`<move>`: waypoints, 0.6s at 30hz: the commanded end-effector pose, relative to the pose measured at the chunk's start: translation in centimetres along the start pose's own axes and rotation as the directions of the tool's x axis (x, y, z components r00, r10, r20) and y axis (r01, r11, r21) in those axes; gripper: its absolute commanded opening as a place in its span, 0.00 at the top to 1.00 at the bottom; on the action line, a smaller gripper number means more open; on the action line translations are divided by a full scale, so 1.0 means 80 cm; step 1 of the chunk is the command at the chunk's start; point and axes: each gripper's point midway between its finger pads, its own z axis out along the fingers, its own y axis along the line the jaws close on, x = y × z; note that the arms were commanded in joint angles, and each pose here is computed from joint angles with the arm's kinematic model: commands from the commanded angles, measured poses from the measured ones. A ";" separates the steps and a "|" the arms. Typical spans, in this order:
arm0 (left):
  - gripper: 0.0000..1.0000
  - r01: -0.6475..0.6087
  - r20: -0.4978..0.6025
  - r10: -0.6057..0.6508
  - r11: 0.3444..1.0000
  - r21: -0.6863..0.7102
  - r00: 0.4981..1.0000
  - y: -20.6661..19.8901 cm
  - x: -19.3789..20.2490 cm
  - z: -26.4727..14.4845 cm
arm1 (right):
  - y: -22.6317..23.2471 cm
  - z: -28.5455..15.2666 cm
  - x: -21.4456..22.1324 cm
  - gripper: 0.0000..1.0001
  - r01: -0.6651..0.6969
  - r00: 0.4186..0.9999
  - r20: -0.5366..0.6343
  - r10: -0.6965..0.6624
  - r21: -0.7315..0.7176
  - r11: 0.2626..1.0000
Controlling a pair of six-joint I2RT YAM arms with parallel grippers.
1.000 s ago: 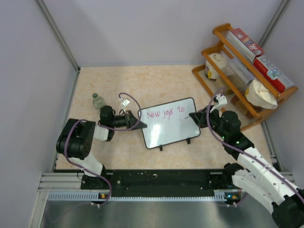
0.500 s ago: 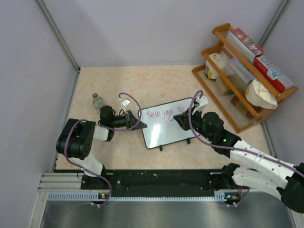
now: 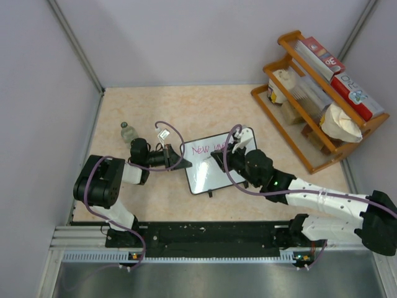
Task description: Write a sentence on the whiteboard
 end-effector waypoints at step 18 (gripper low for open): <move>1.00 -0.012 0.012 0.012 1.000 0.010 1.000 -0.001 0.001 -0.001 | 0.017 -0.002 -0.042 1.00 0.001 0.995 0.099 0.001 -0.016 1.000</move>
